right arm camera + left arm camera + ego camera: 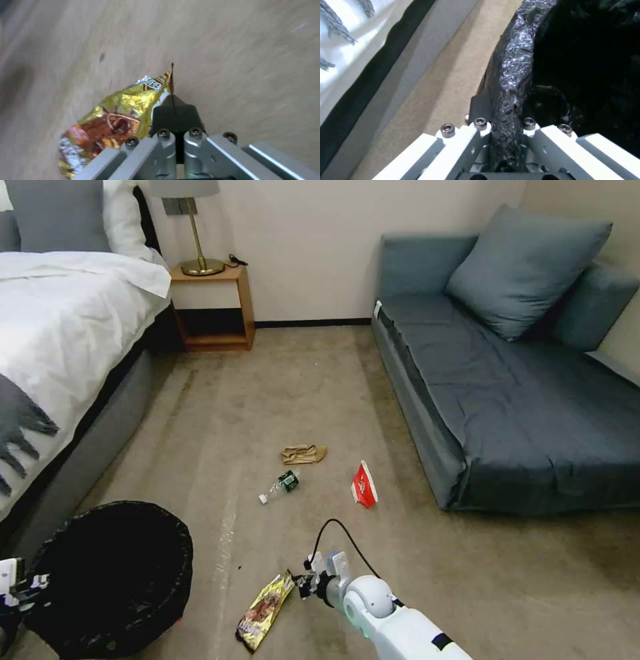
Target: Pick up the trash bin, then pick up the garbage on the floor and place it into the trash bin.
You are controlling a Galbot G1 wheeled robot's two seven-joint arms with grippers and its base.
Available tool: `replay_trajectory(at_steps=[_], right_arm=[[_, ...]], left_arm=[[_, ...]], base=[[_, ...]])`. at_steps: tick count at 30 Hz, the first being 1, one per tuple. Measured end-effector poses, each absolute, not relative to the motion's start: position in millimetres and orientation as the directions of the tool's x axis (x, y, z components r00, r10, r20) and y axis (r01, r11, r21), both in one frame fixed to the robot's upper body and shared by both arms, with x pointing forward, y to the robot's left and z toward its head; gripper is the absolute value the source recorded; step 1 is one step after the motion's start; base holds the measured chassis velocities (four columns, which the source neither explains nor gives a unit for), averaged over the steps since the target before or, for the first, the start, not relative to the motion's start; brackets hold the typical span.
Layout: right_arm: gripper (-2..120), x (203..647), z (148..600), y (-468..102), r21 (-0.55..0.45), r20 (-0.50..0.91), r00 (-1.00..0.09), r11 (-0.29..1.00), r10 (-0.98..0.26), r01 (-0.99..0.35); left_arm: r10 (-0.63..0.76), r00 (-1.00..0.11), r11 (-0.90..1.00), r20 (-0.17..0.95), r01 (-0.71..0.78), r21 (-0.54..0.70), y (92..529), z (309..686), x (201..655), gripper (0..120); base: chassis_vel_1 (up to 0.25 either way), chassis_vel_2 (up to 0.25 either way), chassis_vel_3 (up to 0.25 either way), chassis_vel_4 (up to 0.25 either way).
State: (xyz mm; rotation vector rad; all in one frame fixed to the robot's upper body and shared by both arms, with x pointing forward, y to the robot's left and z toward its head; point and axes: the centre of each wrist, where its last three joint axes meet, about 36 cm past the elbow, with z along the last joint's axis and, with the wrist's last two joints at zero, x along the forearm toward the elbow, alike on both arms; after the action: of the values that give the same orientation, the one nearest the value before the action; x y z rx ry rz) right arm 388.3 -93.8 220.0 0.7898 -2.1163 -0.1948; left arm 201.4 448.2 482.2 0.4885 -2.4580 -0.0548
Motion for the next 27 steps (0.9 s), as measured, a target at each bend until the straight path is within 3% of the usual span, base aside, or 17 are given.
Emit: replay_trajectory(at_steps=[3, 5, 7, 13, 19, 27], right_arm=[[0, 391.0, 236.7, -106.3, 0.406, 0.637, -0.486, 0.796, -0.598, -0.448], [0, 394.3, 282.4, -130.5, 0.428, 0.552, -0.585, 0.804, -0.594, -0.413], [0, 393.6, 295.2, -136.3, 0.431, 0.528, -0.610, 0.805, -0.591, -0.408], [0, 367.7, 390.3, -142.2, 0.461, 0.319, -0.718, 0.764, -0.618, -0.452], [0, 343.4, 431.3, -119.4, 0.454, 0.176, -0.717, 0.702, -0.674, -0.548], [0, 334.6, 444.2, -36.4, 0.309, 0.024, -0.656, 0.630, -0.754, -0.713]], left_arm=[[-0.356, -0.737, 0.931, 0.574, -0.332, 0.151, 447.1, 481.2, 201.9, 4], [-0.358, -0.737, 0.930, 0.573, -0.337, 0.147, 444.8, 479.2, 203.2, 4], [-0.357, -0.738, 0.930, 0.573, -0.337, 0.146, 443.6, 479.2, 203.4, 4], [-0.346, -0.743, 0.935, 0.573, -0.327, 0.141, 436.7, 478.3, 205.3, 4], [-0.341, -0.745, 0.937, 0.574, -0.320, 0.140, 431.9, 477.7, 206.7, 4], [-0.334, -0.752, 0.940, 0.569, -0.313, 0.138, 421.2, 482.6, 204.8, 4]], base=[[0.000, 0.000, 0.000, 0.000], [0.000, 0.000, 0.000, 0.000], [0.000, 0.000, 0.000, 0.000], [0.000, 0.000, 0.000, 0.000], [0.000, 0.000, 0.000, 0.000], [0.000, 0.000, 0.000, 0.000]])
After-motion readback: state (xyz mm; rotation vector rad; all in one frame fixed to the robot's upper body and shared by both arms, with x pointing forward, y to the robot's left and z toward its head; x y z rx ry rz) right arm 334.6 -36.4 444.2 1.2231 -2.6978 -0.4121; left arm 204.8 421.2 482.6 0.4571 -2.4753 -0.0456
